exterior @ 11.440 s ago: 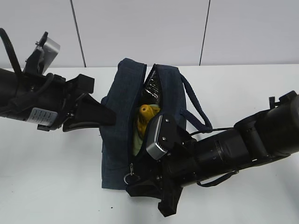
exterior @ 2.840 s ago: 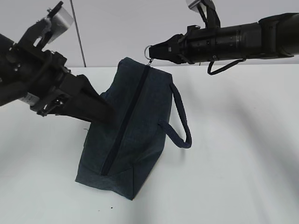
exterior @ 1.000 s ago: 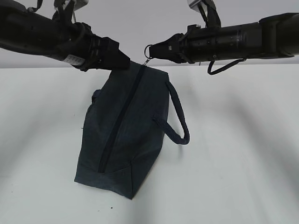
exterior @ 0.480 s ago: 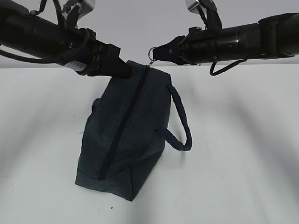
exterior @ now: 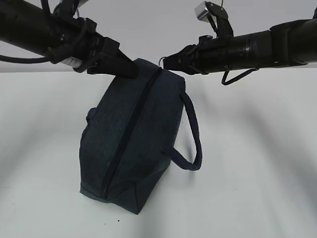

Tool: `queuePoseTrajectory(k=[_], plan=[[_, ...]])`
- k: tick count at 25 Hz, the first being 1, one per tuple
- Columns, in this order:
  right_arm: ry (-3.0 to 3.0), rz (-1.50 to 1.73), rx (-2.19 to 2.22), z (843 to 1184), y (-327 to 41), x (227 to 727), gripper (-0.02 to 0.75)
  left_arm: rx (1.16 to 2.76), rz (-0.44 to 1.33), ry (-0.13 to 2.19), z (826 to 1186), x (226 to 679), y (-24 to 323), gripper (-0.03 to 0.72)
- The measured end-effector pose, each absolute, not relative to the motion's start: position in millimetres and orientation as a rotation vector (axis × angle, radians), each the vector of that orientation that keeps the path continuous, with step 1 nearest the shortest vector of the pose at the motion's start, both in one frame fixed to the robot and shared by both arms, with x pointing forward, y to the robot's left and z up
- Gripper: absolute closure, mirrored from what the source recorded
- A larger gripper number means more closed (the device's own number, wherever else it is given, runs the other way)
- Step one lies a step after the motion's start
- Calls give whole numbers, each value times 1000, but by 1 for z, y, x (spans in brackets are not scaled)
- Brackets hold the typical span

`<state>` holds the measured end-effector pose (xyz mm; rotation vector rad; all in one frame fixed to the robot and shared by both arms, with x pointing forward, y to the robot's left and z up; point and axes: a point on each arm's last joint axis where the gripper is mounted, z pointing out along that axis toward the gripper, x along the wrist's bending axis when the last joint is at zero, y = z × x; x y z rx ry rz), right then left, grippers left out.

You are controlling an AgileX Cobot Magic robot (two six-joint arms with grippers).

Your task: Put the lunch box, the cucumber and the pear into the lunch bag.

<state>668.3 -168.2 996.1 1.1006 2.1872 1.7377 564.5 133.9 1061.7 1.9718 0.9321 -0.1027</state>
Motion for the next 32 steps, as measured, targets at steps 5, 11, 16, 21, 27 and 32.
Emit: queuePoseTrajectory(k=[5, 11, 16, 21, 27, 32], plan=[[2196, 1721, 1138, 984, -168, 671, 732, 1977, -102, 901, 1071, 558, 135, 665], [2202, 1722, 1192, 969, -168, 675, 732, 1976, -100, 894, 1073, 556, 135, 665], [2202, 1729, 1207, 965, -168, 676, 732, 1975, -97, 897, 1073, 556, 136, 665], [2174, 1751, 1233, 965, -168, 677, 732, 1971, -92, 900, 1073, 557, 136, 665], [2134, 1747, 1251, 966, -169, 680, 643, 1954, -92, 914, 1072, 559, 135, 666], [2099, 1705, 1247, 965, -173, 684, 377, 1947, -108, 928, 1068, 561, 134, 666]])
